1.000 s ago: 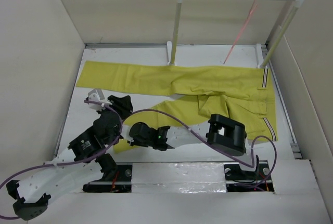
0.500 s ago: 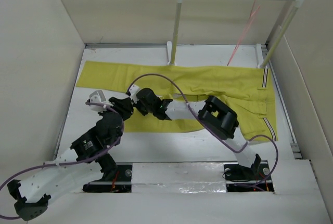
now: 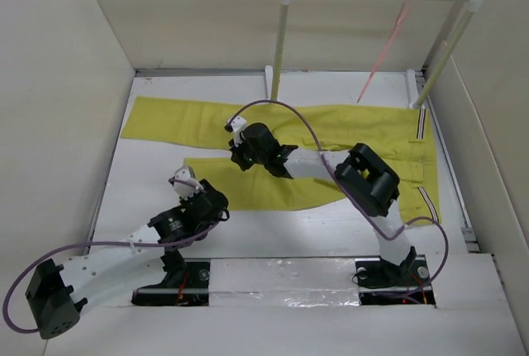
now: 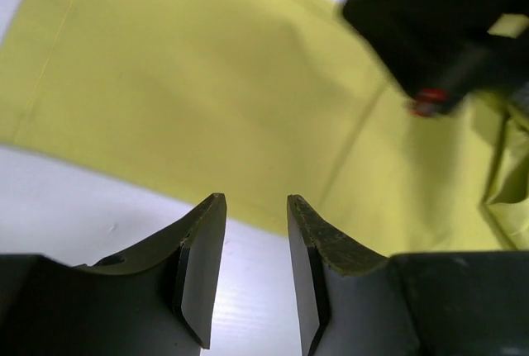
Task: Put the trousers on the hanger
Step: Flatten out the trousers at the center of the board.
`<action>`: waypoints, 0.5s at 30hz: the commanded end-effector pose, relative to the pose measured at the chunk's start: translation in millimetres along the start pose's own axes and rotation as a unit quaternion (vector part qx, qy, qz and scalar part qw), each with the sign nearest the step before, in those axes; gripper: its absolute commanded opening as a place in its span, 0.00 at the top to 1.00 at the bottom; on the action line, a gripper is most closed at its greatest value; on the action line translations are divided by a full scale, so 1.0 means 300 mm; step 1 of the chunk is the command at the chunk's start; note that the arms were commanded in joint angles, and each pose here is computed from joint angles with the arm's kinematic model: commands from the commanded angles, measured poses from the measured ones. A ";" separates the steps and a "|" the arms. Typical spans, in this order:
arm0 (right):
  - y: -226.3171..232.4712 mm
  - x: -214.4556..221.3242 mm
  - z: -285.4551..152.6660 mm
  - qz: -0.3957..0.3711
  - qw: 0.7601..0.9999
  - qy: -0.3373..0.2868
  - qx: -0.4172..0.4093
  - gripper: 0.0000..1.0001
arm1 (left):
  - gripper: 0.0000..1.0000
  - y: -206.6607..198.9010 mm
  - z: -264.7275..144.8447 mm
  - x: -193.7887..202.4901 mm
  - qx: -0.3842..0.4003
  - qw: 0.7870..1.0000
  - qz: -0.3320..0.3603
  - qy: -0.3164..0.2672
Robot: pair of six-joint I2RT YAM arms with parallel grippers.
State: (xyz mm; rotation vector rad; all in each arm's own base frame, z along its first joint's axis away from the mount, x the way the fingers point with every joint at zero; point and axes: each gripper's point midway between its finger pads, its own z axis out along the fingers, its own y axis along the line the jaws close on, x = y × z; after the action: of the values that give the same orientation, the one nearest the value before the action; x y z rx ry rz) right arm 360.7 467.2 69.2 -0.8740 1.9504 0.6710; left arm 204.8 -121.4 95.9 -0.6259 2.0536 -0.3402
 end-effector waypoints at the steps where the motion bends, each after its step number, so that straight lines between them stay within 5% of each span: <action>1: 0.016 -0.202 -0.131 0.001 0.996 -0.084 -0.019 1.00 | 0.66 0.121 0.002 0.065 -0.067 0.993 -0.092 0.028; 15: -0.050 -0.159 -0.595 -0.005 0.993 -0.118 0.019 0.99 | 0.61 0.274 0.097 0.017 -0.147 0.973 -0.175 0.019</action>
State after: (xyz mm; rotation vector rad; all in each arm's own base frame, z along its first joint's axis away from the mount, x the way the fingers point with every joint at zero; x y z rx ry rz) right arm 305.9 359.2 180.1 -0.7650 1.7839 0.7253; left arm 200.7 -61.5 39.4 -1.1295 2.0634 -0.2672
